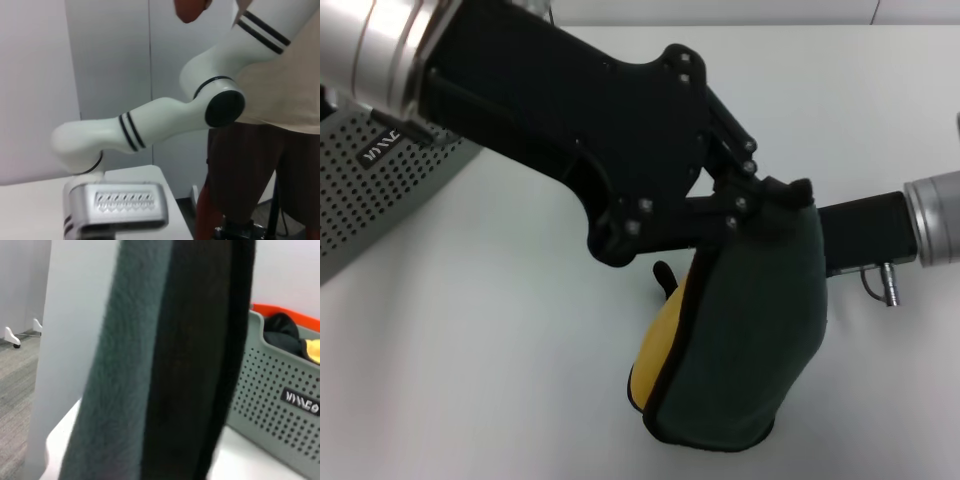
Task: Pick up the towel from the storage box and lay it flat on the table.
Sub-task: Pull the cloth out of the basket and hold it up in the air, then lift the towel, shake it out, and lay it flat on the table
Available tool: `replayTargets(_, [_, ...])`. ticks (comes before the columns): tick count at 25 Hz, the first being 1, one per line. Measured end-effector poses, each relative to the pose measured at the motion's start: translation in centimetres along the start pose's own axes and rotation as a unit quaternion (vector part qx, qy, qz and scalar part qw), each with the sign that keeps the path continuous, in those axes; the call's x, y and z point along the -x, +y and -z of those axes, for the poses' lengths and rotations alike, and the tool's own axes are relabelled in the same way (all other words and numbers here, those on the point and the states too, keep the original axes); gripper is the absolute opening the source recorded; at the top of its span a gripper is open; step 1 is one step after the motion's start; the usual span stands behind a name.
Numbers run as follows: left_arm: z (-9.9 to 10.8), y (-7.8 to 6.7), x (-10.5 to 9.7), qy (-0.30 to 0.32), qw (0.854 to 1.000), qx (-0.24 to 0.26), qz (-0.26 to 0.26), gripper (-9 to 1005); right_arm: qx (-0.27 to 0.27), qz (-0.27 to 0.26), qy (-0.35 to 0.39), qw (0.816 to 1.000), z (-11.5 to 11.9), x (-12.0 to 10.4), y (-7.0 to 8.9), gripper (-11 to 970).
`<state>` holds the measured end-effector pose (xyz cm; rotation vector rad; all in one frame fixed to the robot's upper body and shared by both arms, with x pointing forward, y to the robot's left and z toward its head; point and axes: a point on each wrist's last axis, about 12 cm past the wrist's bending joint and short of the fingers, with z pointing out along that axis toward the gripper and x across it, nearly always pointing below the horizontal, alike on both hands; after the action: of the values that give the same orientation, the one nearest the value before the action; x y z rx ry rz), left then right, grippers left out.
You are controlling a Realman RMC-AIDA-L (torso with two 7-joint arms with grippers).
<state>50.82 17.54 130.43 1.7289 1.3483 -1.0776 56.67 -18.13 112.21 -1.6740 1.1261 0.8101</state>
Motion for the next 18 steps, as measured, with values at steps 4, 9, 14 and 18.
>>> replayTargets(4, [0.8, -0.6, -2.4, -0.008, 0.999, 0.031, 0.022, 12, -0.031, -0.007, -0.008, 0.999, 1.7, 0.7, 0.1, 21])
replayTargets(9, [2.9, -1.7, -6.5, -0.059, 0.992, 0.101, 0.049, 12, -0.082, -0.031, -0.026, 0.996, 6.0, 2.5, 1.0, 17])
replayTargets(14, [3.6, -3.2, -9.5, -0.080, 0.985, 0.126, 0.082, 13, -0.076, -0.027, -0.060, 0.995, 9.2, 5.2, 3.4, 16])
replayTargets(18, [3.7, -4.5, -10.9, -0.076, 0.982, 0.131, 0.110, 13, -0.043, -0.016, -0.063, 0.997, 10.2, 7.5, 5.0, 15])
